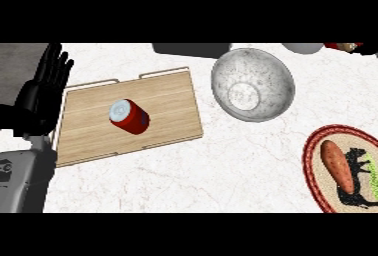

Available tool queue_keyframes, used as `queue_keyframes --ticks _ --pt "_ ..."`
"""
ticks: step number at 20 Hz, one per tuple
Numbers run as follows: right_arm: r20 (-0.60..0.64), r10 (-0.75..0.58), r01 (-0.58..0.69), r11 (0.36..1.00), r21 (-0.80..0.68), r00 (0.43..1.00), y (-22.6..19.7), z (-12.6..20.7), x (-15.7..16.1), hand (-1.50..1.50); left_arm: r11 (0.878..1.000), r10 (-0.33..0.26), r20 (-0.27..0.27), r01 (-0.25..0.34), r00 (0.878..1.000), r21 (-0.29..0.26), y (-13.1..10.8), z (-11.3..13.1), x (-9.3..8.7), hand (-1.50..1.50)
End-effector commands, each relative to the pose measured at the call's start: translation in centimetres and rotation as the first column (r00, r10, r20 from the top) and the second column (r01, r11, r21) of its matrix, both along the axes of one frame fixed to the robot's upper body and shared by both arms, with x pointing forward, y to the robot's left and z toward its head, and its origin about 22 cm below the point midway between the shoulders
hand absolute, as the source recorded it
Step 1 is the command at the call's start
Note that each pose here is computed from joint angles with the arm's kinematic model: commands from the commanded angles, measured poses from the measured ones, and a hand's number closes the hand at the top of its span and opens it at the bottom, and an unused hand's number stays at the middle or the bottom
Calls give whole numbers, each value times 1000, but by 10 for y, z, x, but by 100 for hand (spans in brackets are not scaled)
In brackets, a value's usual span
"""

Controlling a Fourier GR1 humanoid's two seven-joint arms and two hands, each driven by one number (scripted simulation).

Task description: Pick the cupcake from the placemat and place it in the bowl

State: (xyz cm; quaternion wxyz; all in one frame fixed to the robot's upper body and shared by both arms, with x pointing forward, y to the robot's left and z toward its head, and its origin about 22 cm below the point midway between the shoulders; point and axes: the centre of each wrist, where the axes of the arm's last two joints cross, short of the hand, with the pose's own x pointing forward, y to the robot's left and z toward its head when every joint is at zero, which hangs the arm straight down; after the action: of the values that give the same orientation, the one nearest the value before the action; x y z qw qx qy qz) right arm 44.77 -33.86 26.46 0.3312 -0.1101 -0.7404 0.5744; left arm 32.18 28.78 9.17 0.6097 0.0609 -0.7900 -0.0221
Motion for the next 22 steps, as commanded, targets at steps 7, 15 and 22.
queue_keyframes --ticks 7,15,22 --pt "-239 275 -291 956 -35 931 74 -48 21 150 999 51 1 -51 999 10 5 -2 -8 0" --pt "-227 156 -189 973 -131 961 107 -127 21 150 999 45 4 -45 999 2 19 14 -12 0" --pt "-415 122 -138 990 -8 901 122 -161 17 -150 999 40 15 -40 999 8 35 1 -24 0"
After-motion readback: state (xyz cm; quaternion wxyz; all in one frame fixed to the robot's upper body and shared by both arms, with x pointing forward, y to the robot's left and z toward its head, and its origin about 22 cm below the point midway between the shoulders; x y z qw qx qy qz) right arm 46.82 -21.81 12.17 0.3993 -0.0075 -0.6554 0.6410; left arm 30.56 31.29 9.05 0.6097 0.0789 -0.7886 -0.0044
